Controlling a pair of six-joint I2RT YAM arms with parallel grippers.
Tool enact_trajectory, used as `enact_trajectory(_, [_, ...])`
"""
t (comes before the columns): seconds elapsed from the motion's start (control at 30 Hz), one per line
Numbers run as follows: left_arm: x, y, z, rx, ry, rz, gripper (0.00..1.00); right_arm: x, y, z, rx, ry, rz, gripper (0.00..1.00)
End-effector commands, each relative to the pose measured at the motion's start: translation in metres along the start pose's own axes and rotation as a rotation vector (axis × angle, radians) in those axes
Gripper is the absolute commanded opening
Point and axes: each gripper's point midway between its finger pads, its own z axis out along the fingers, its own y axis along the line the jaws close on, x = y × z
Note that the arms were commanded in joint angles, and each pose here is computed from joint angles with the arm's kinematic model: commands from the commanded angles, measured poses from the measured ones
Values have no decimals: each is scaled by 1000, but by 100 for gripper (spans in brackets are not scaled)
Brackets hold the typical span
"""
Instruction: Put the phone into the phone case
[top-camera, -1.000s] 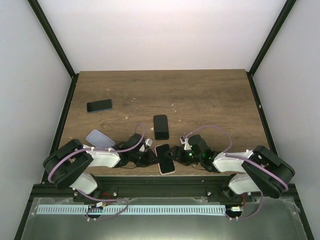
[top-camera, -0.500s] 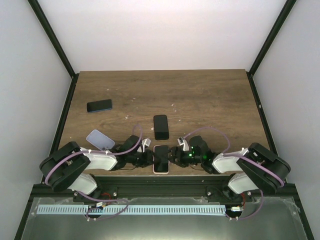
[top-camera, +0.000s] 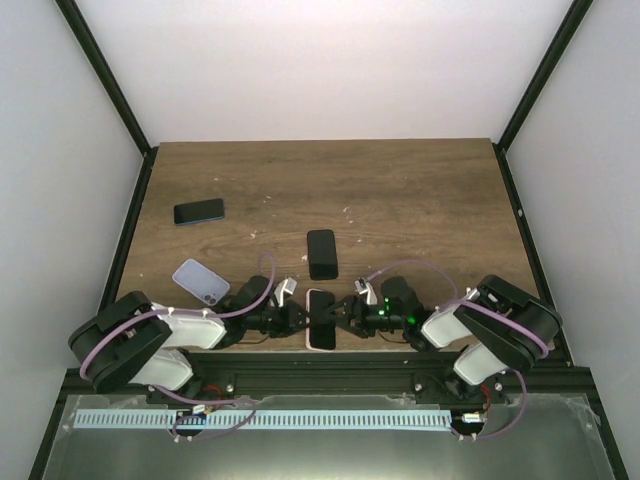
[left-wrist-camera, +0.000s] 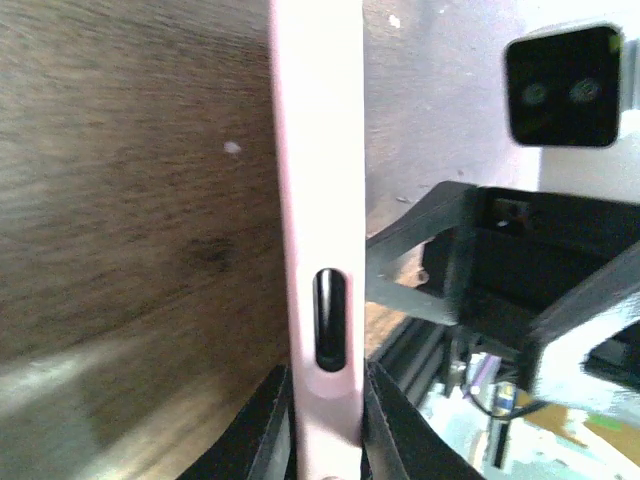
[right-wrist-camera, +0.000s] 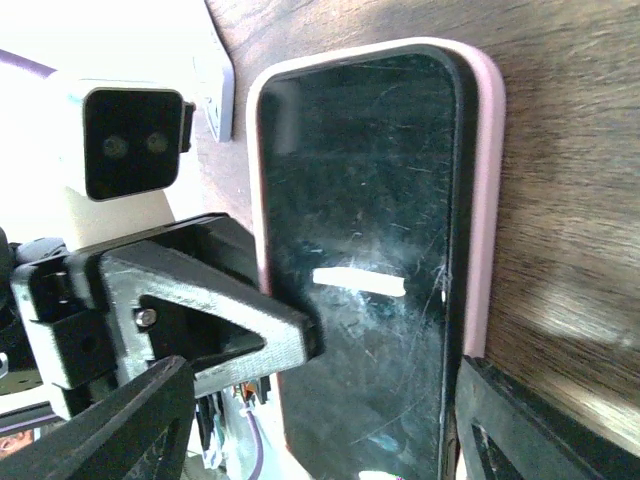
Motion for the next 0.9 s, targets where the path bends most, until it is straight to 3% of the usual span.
enact_trajectory(0.0, [2,-43,-7,165,16,57,14,3,42,-7,-153,0,-112,69])
enact_trajectory(0.13, [2,-64,-16,235,3,98,10,2,42,-14,-114,-27,-157,70])
enact_trajectory(0.33, [7,-102,-39,364,2,187,9,-10,55,-44,-56,-169,-231,80])
enact_trajectory(0.6, [13,-155,-77,508,-5,274,9,-8,108,-75,-208,-219,-225,94])
enact_trajectory(0.77, [16,-170,-90,533,-11,301,10,-5,144,-89,-311,-227,-268,94])
enact_trajectory(0.87, [21,-179,-97,576,12,306,10,-1,165,-93,-372,-203,-325,85])
